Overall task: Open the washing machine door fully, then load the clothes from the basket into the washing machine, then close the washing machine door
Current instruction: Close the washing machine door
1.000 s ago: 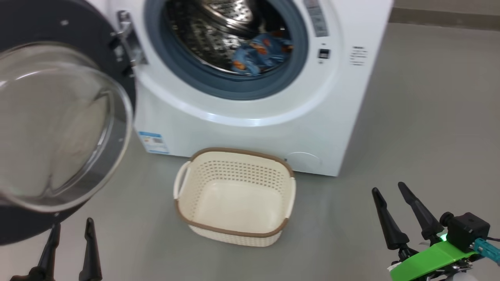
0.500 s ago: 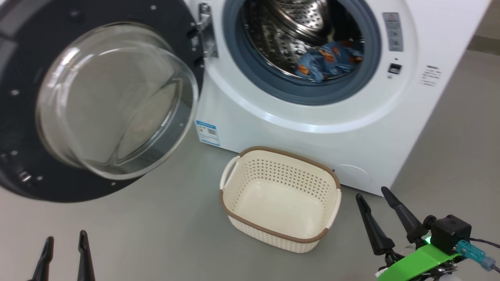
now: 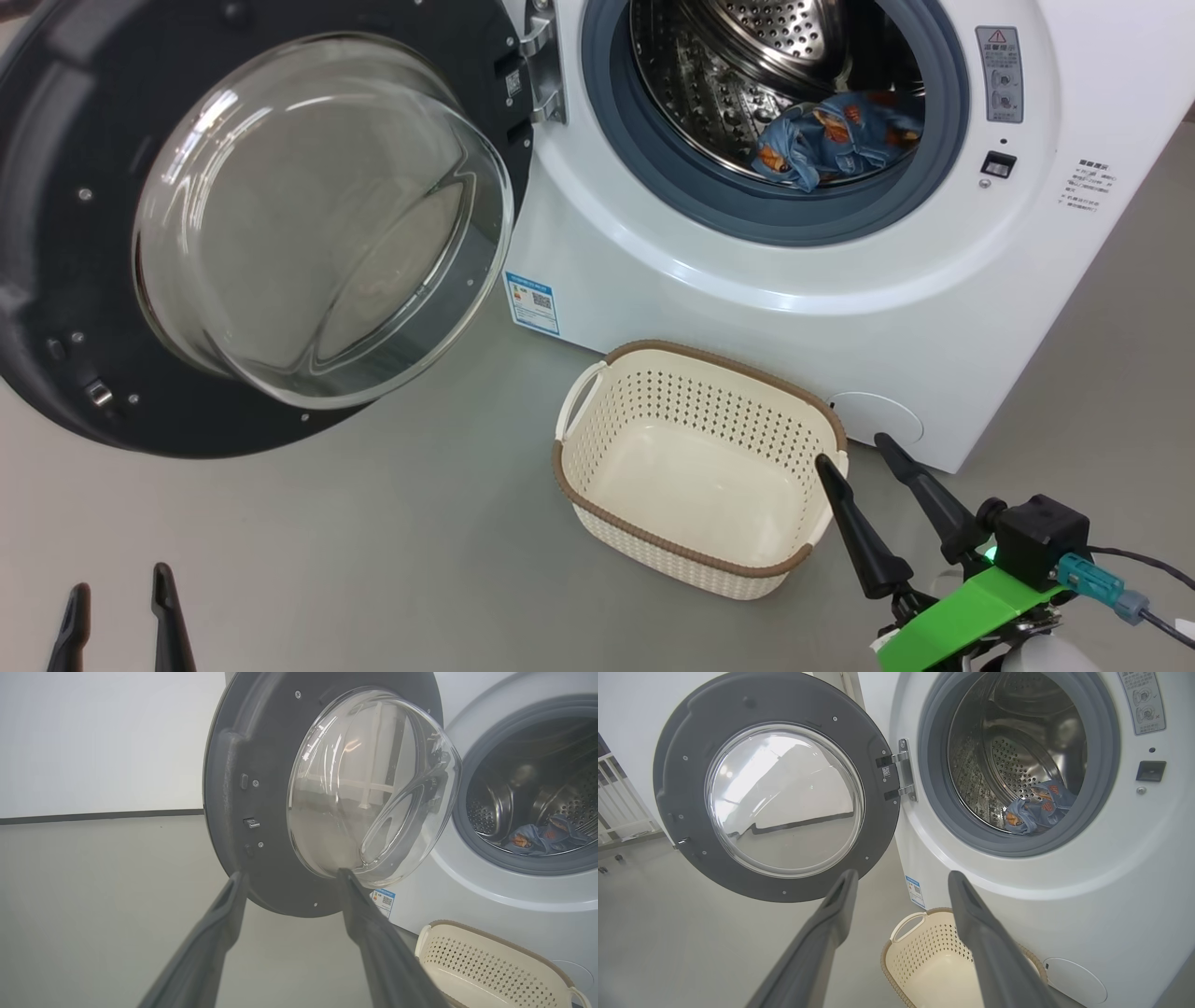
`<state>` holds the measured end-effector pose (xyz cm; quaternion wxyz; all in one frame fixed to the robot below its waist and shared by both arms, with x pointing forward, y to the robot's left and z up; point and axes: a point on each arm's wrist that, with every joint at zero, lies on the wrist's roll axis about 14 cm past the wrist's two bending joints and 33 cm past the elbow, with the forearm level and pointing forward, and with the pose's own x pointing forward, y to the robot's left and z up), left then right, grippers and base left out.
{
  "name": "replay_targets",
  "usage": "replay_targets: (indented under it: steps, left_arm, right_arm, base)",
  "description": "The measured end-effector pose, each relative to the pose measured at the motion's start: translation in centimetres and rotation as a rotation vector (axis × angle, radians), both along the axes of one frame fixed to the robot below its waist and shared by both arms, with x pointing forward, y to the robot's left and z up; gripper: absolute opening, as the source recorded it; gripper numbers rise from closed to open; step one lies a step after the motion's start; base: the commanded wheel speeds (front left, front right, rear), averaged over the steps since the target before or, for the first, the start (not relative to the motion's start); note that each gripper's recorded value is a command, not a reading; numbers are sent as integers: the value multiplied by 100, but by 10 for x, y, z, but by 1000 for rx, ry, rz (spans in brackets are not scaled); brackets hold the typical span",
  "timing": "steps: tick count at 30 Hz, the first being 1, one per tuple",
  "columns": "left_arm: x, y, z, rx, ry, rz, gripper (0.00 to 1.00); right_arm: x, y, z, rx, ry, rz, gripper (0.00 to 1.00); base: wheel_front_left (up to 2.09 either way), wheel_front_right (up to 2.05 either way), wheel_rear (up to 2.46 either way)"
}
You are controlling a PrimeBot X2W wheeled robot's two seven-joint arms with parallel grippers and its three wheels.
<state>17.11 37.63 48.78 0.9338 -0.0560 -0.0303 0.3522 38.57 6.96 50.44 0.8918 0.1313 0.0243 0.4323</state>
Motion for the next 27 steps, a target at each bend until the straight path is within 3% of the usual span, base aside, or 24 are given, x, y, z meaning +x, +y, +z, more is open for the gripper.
replay_targets:
  steps: [4,5,6,7,8,9,18,21,25,27]
  left_arm:
    - [0,0,0,-7,-4,5,100]
    - [0,0,0,-13,-11,6,96]
    - [0,0,1,-20,-21,8,56]
    - [1,1,2,-28,-35,10,36]
    - [1,1,3,-39,-52,13,5]
    - [2,2,6,-47,-70,15,0]
    - [26,45,87,10,-340,2,0]
    - [33,67,121,-7,-475,3,0]
    - [40,102,154,7,-546,17,0]
    - [49,123,168,-38,-604,32,0]
  right_arm:
    - [0,3,1,1,-4,9,100]
    - [1,3,1,2,-3,9,100]
    - [0,2,1,3,-2,8,100]
    - [1,2,1,3,-1,8,100]
    - [1,2,1,3,-1,7,100]
    - [1,2,1,3,-1,6,100]
    - [8,-12,-1,10,8,-42,100]
    - [11,-18,-2,13,14,-63,100]
    - [17,-27,-8,12,26,-87,100]
    - [20,-32,-14,9,38,-99,100]
  base:
    - [0,0,0]
    - [0,0,0]
    - [0,0,0]
    - [0,0,0]
    - [0,0,0]
    - [0,0,0]
    - [0,0,0]
    - [0,0,0]
    - [0,0,0]
    - [0,0,0]
